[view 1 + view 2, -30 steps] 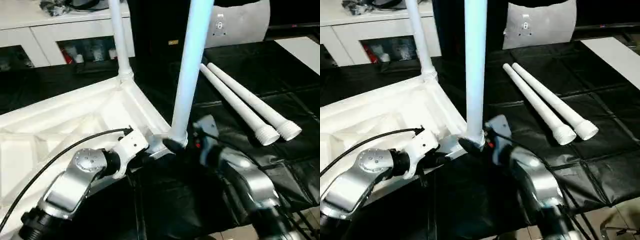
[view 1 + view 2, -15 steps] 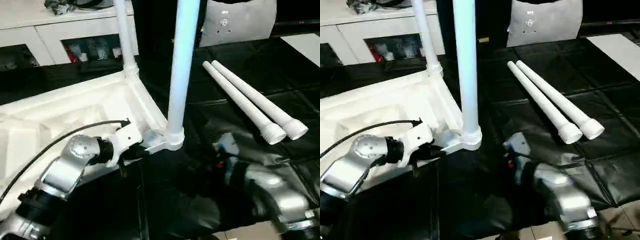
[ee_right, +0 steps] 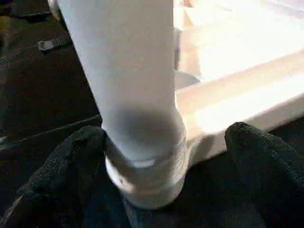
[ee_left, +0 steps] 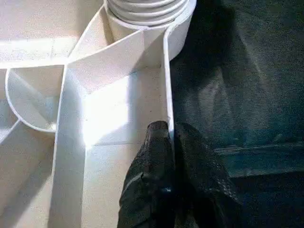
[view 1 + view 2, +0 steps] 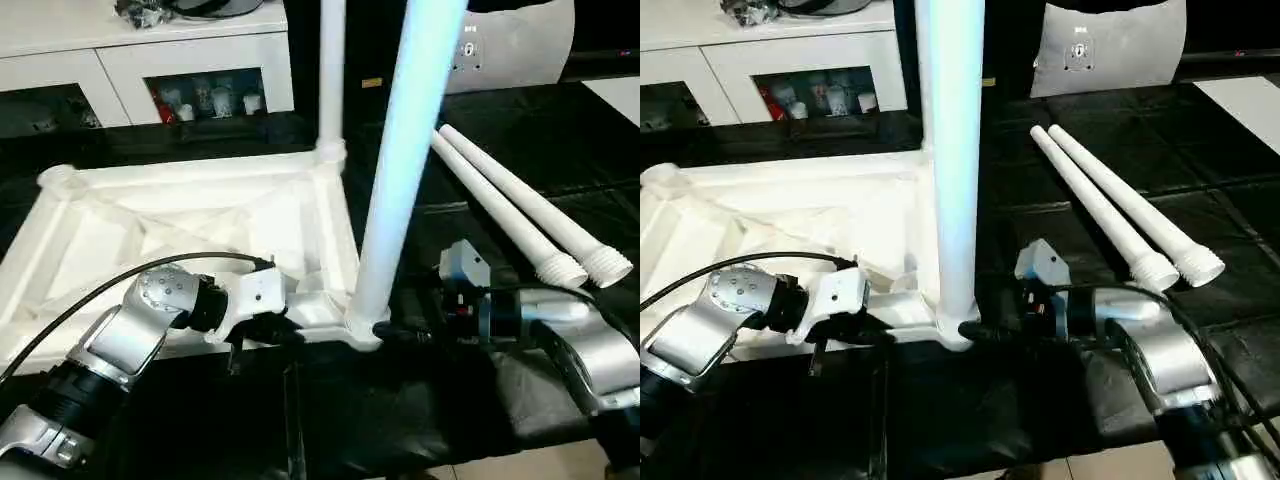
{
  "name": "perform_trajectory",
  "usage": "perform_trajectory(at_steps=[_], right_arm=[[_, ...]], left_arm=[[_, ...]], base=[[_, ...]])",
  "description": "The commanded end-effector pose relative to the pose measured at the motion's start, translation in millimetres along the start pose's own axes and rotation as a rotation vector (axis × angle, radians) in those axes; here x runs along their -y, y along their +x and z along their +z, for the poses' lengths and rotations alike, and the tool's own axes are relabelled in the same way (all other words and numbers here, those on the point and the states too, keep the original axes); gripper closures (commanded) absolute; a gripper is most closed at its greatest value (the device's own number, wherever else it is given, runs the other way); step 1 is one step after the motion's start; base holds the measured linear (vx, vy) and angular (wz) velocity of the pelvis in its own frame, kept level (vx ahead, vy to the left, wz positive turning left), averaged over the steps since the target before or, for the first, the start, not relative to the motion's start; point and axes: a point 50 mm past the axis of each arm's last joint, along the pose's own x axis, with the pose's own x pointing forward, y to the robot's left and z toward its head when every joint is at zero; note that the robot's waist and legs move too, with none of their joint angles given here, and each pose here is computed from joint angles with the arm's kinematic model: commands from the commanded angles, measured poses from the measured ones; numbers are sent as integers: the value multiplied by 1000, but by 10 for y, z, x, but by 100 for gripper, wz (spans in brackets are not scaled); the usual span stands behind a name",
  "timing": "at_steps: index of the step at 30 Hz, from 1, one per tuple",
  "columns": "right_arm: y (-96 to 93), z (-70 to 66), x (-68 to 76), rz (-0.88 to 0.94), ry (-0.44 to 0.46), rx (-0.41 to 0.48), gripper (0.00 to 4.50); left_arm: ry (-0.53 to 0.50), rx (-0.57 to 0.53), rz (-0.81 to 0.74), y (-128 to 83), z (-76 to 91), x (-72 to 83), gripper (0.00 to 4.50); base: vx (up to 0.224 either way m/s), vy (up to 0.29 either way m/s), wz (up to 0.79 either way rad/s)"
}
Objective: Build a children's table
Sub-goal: Insert table leg to table base
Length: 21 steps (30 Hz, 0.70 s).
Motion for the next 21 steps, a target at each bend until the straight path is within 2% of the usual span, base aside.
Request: perform_trajectory(at_steps=[1,6,13,21], right_arm=[[30,7,-12,57,-25,-20,7],[96,0,11,94,-42,-32,7],[208,19,28,146,-63,-23,77],[227,3,15,180,-59,-24,135]], left_arm=[[59,-19,-91,68,36,49,450],[75,-25,-110,79,36,48,450],[91,-25,-122,96,45,39,450],[94,-39,-120,82,23,23,450]], base=[[0,0,0],[0,0,0],[0,0,0],[0,0,0]])
